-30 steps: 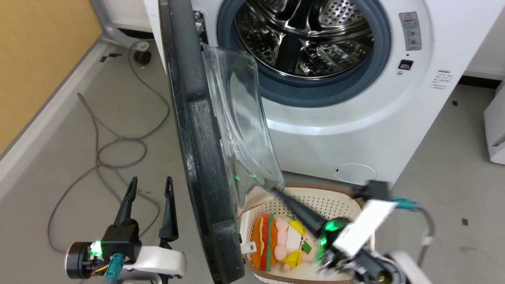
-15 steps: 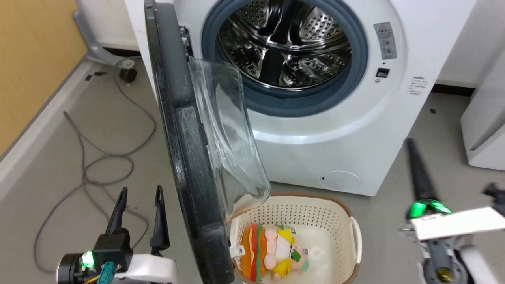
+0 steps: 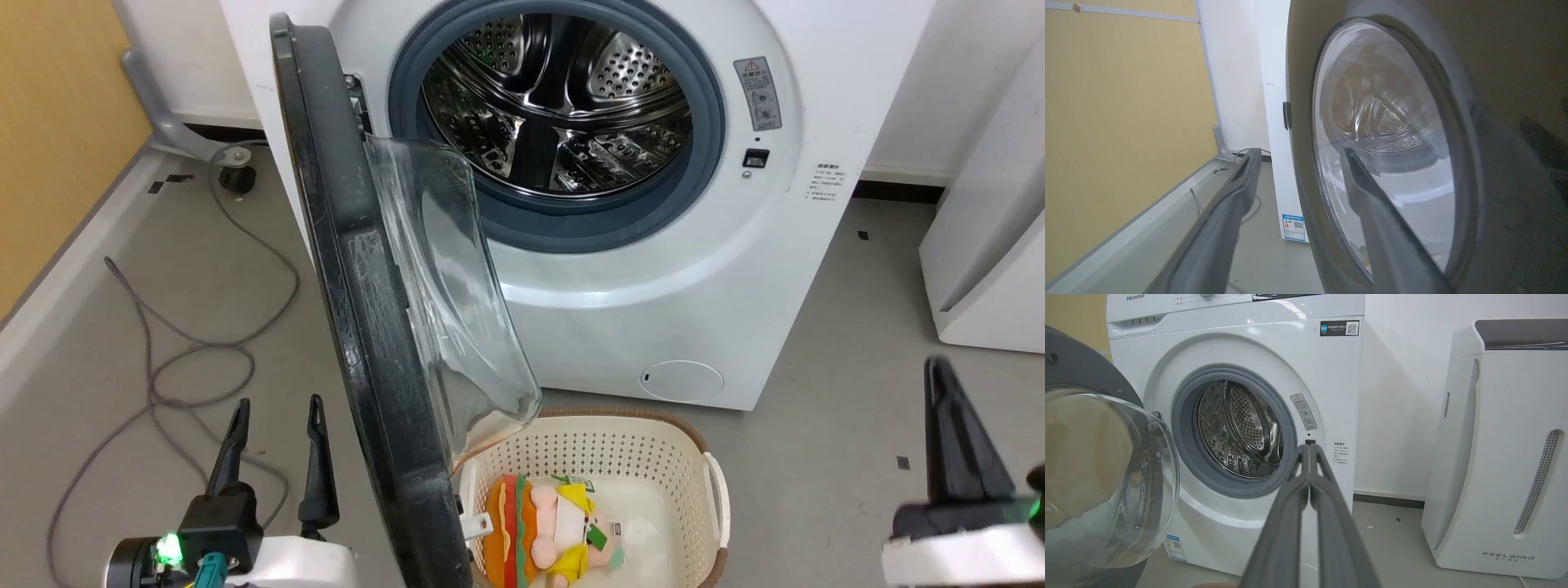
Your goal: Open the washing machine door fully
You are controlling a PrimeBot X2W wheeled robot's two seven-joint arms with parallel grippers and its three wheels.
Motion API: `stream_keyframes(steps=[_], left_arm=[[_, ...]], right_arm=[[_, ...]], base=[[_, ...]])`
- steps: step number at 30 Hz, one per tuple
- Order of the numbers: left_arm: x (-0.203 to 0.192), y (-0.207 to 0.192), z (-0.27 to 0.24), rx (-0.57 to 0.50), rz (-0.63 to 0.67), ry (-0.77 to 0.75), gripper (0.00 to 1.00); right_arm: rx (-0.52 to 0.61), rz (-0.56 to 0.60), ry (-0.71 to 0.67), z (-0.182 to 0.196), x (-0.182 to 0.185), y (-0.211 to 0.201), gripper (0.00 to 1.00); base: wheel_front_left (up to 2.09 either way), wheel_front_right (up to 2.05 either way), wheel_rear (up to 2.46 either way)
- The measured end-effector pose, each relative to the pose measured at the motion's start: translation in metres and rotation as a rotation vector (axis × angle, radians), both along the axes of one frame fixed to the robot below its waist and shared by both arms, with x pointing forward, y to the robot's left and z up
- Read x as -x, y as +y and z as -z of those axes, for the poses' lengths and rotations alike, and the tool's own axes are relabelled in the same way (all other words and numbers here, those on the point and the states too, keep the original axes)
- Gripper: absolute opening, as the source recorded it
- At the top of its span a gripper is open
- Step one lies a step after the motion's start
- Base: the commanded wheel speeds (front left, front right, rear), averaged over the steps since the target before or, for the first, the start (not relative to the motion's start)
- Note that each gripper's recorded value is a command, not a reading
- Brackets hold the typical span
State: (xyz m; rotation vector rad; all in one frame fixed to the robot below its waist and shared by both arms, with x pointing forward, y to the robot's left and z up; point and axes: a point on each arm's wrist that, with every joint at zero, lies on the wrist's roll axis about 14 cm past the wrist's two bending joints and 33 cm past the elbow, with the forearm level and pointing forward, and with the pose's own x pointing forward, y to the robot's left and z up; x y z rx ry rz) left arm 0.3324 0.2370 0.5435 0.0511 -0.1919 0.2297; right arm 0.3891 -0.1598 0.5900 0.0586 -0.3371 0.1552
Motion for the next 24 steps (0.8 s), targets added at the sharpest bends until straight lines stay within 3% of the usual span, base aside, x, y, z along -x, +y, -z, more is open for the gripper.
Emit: stream_keyframes(steps=[4, 5, 7, 8, 15, 16, 17, 18, 24], left_arm=[[0.0, 0.0, -0.001, 0.0, 0.002, -0.003, 1.0], [0.0, 0.0, -0.001, 0.0, 0.003, -0.004, 1.0], [-0.001, -0.001, -0.002, -0.001, 0.003, -0.005, 1.0], [-0.001, -0.001, -0.002, -0.001, 0.004, -0.006, 1.0], [-0.002, 0.0, -0.001, -0.006, -0.004, -0.003, 1.0], [-0.002, 0.001, -0.001, -0.006, -0.006, -0.002, 0.88], [-0.002, 0.002, -0.001, -0.006, -0.011, -0.002, 0.37], [-0.002, 0.003, -0.001, -0.006, -0.015, -0.003, 0.0], [0.002, 0.013, -0.009, -0.003, -0.042, -0.03, 0.0]], right_arm=[[0.004, 0.05, 0.095, 0.031, 0.01, -0.013, 0.0], [0.007, 0.059, 0.119, 0.039, 0.012, -0.015, 0.22], [0.007, 0.074, 0.159, 0.052, 0.016, -0.021, 0.48], [0.011, 0.08, 0.176, 0.058, 0.018, -0.022, 1.0], [0.013, 0.09, 0.208, 0.068, 0.022, -0.026, 1.0], [0.013, 0.089, 0.209, 0.068, 0.022, -0.025, 1.0], [0.013, 0.088, 0.209, 0.068, 0.022, -0.025, 1.0], [0.013, 0.086, 0.209, 0.068, 0.022, -0.024, 1.0], [0.014, 0.077, 0.21, 0.069, 0.021, -0.021, 1.0]], base=[[0.0, 0.0, 0.0], [0.0, 0.0, 0.0], [0.0, 0.0, 0.0], [0.0, 0.0, 0.0], [0.0, 0.0, 0.0], [0.0, 0.0, 0.0], [0.0, 0.0, 0.0], [0.0, 0.0, 0.0], [0.0, 0.0, 0.0]])
